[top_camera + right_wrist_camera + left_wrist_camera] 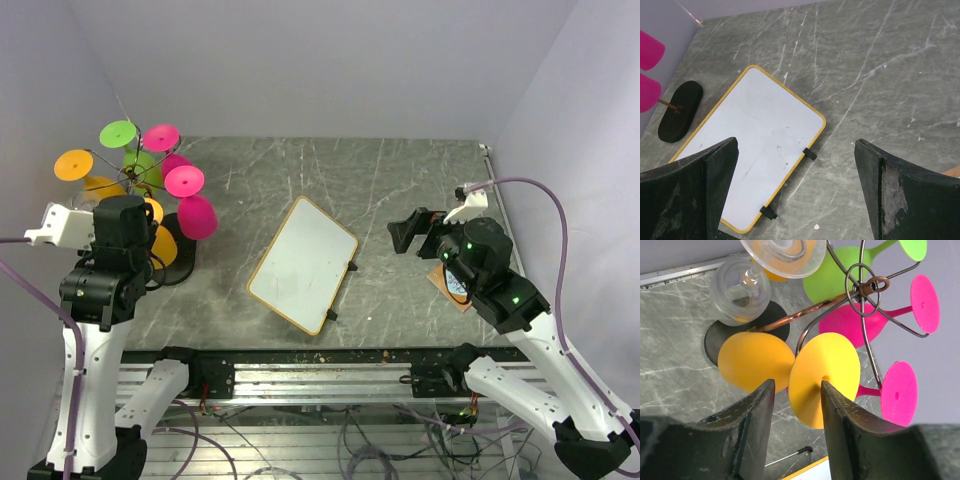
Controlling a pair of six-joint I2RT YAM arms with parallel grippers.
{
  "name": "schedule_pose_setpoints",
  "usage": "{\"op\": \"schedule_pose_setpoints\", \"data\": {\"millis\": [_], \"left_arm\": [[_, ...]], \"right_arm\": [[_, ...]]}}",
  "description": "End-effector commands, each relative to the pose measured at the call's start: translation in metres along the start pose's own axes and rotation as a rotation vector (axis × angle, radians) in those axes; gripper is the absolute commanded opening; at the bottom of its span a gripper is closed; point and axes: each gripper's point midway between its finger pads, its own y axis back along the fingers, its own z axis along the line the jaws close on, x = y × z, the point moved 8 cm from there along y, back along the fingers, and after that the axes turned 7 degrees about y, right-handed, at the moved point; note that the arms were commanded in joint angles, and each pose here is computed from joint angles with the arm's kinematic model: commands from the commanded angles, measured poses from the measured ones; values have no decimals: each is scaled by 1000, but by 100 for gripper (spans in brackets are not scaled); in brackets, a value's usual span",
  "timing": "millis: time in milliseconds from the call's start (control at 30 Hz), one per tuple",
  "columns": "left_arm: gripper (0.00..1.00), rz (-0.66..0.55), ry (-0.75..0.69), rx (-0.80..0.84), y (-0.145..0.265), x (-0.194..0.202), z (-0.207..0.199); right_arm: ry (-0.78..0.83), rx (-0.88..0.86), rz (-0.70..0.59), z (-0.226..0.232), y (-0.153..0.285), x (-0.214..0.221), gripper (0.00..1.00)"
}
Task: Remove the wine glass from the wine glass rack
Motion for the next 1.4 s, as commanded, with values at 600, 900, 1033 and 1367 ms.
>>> {"op": "schedule_pose_setpoints", "data": {"millis": [600, 900, 1033, 1367], "left_arm": [[28, -37, 84, -11, 0, -4, -2], [23, -10, 111, -1, 2, -2, -4], [20, -8, 123, 5, 5, -4, -5], [8, -27, 196, 58, 14, -15, -15]], "right_arm": [[-18, 42, -19, -1, -7, -7, 100], [-19, 52, -22, -2, -6, -8, 100], [-20, 55, -22, -3, -5, -7, 100], [-22, 57, -21, -3, -5, -8, 100]]}}
